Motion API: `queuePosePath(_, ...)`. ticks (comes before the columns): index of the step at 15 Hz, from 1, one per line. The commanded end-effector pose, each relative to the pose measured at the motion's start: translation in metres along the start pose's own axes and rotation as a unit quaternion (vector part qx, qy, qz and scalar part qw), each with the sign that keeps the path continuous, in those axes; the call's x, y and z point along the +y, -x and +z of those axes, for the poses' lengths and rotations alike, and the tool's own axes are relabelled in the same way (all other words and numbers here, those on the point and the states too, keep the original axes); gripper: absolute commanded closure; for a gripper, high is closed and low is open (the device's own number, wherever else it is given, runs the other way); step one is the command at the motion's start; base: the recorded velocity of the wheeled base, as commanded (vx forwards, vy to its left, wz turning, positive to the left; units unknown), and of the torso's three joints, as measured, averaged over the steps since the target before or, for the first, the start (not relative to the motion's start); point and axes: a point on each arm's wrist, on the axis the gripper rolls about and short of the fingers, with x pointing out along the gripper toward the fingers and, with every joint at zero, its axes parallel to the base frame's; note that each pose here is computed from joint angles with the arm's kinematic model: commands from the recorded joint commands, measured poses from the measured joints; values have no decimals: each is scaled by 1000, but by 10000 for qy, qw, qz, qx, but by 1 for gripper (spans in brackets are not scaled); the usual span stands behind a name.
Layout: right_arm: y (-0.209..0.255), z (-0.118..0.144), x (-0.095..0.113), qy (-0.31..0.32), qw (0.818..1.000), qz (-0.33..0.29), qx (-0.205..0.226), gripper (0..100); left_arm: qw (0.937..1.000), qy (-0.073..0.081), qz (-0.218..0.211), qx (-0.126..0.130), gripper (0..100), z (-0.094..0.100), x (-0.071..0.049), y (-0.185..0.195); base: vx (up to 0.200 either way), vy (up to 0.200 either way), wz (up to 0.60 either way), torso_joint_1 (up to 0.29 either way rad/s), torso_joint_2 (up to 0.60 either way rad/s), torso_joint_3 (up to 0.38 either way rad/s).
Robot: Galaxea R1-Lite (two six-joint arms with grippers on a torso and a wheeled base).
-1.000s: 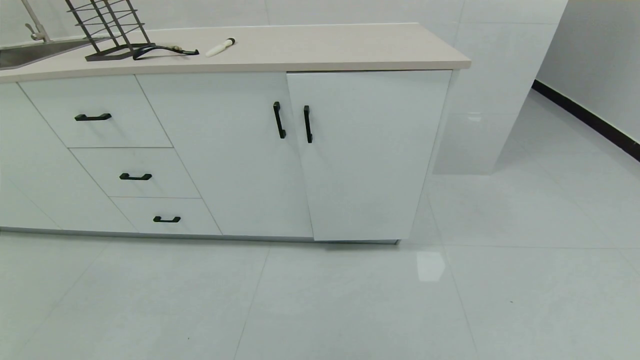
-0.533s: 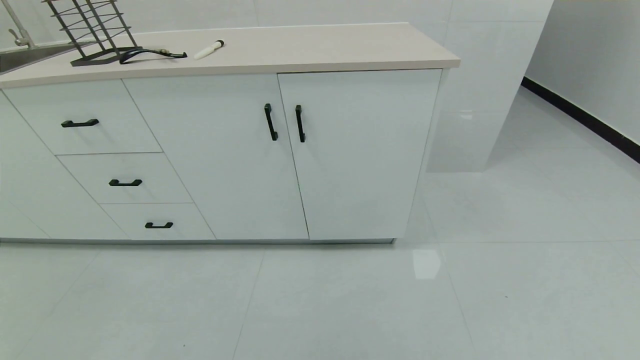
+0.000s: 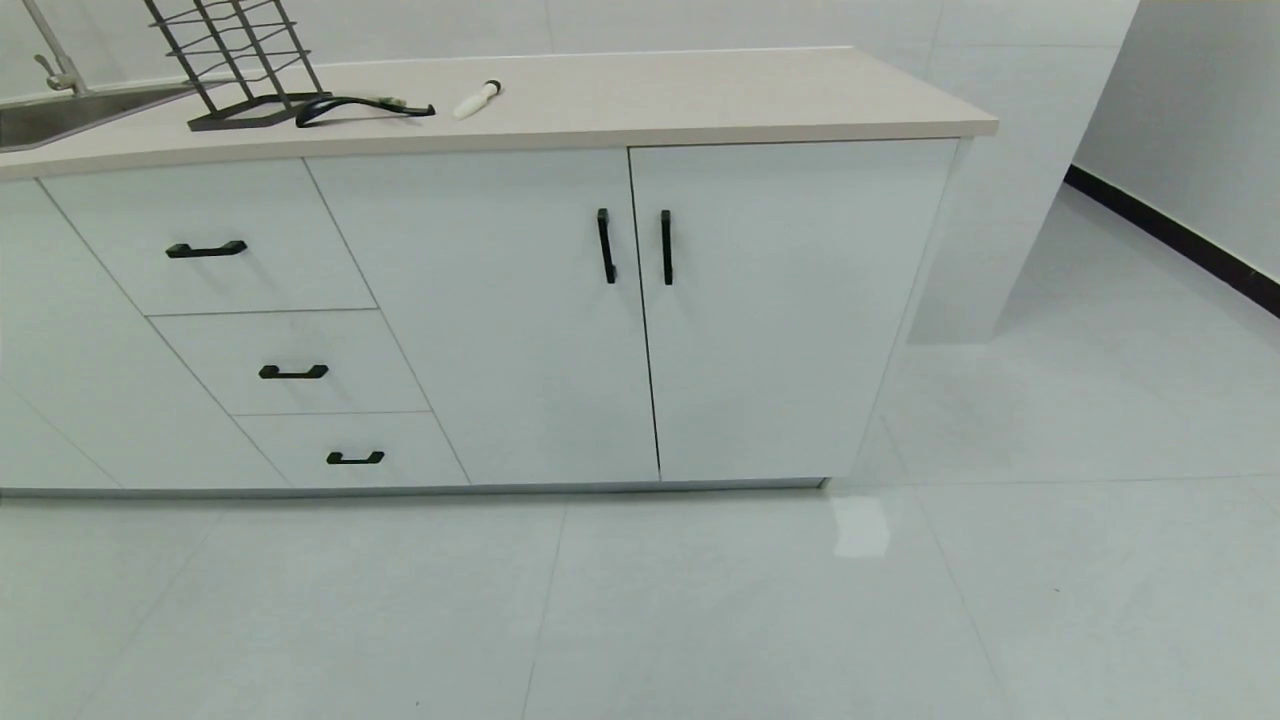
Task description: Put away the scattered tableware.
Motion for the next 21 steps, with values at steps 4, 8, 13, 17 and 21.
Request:
queuePosePath(4,0,0,0,3,10000,1,17,100,10000,6,2,-3,0,0,0,0,200,0,0,5,1,2)
queuePosePath(8,0,0,0,3,10000,1,17,100,10000,-2,2,-3,0,0,0,0,150,150,0,1,4,0)
queuePosePath(13,0,0,0,-5,10000,1,17,100,10000,-2,2,-3,0,0,0,0,0,200,0,8,3,2)
queuePosePath(17,0,0,0,-5,10000,1,17,100,10000,-2,2,-3,0,0,0,0,0,200,0,4,1,1)
queuePosePath(21,0,0,0,-5,10000,1,17,100,10000,6,2,-3,0,0,0,0,0,200,0,2,2,-1)
